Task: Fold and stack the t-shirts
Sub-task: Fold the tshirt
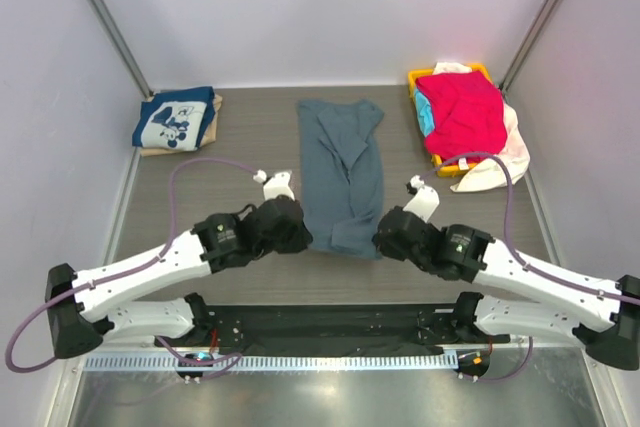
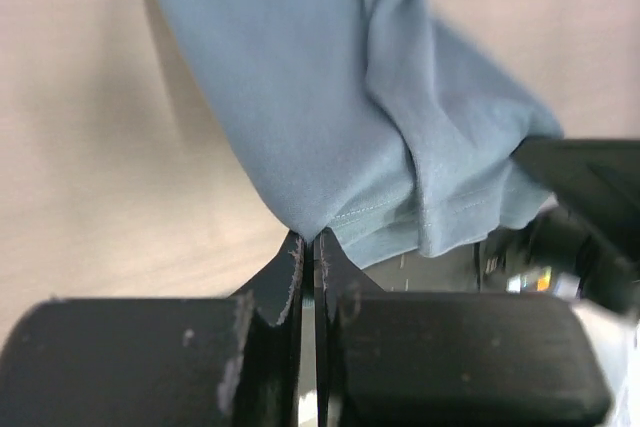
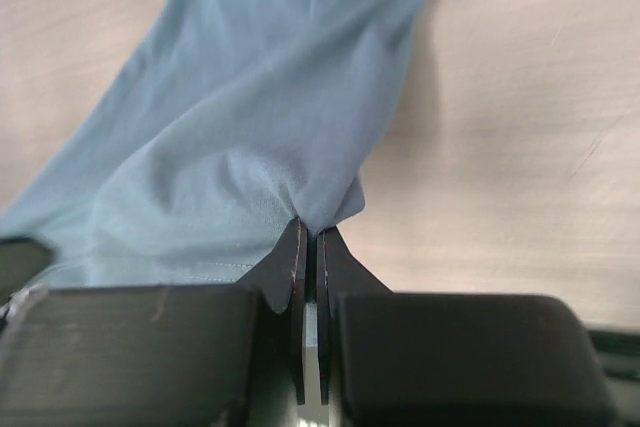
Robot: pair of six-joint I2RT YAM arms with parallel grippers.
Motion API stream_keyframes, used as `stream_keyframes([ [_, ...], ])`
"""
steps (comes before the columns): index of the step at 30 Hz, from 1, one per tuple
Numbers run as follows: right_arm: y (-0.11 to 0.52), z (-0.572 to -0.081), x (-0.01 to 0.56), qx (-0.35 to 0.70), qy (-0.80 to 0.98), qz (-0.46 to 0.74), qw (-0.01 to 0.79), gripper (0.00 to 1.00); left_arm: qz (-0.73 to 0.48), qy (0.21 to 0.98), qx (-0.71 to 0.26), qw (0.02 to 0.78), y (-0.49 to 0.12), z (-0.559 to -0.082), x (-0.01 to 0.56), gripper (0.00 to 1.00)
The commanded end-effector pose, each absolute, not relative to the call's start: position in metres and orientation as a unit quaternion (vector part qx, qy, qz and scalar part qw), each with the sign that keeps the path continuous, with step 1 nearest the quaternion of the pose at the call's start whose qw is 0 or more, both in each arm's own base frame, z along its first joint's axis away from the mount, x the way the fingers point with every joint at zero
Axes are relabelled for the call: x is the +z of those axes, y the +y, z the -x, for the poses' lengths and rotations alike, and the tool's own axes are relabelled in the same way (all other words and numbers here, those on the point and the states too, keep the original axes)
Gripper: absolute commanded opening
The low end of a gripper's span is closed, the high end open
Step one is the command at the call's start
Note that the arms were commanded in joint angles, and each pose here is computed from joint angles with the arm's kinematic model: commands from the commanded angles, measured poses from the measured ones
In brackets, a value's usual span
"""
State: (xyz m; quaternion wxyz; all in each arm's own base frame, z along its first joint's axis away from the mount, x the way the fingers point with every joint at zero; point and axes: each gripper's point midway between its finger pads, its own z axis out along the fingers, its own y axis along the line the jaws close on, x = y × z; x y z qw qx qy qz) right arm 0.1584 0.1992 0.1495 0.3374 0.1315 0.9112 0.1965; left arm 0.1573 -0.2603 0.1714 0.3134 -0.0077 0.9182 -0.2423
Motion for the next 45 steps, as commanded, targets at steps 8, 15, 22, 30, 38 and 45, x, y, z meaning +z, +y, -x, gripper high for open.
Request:
stream_keyframes([
  [8,0.153,-0.255,0.167,0.062,0.908,-0.11,0.399,0.01,0.015,0.928,-0.14,0.344,-0.226,-0.255,0.175,0.0],
  [15,0.155,-0.308,0.149,0.055,0.917,-0.107,0.38,0.01,0.021,0.938,-0.124,0.324,-0.23,-0.308,0.159,0.0],
  [22,0.154,-0.358,0.138,0.046,0.922,-0.106,0.369,0.01,0.049,0.941,-0.106,0.318,-0.216,-0.36,0.151,0.0],
  [30,0.156,-0.408,0.116,0.035,0.932,-0.103,0.345,0.01,0.071,0.953,-0.111,0.274,-0.212,-0.406,0.119,0.0],
  [38,0.153,-0.458,0.075,0.032,0.945,-0.102,0.31,0.4,0.09,0.965,-0.107,0.223,-0.205,-0.462,0.087,0.3],
  [45,0.138,-0.529,0.156,0.077,0.923,-0.093,0.364,0.75,0.138,0.945,-0.144,0.258,-0.184,-0.518,0.162,0.4],
])
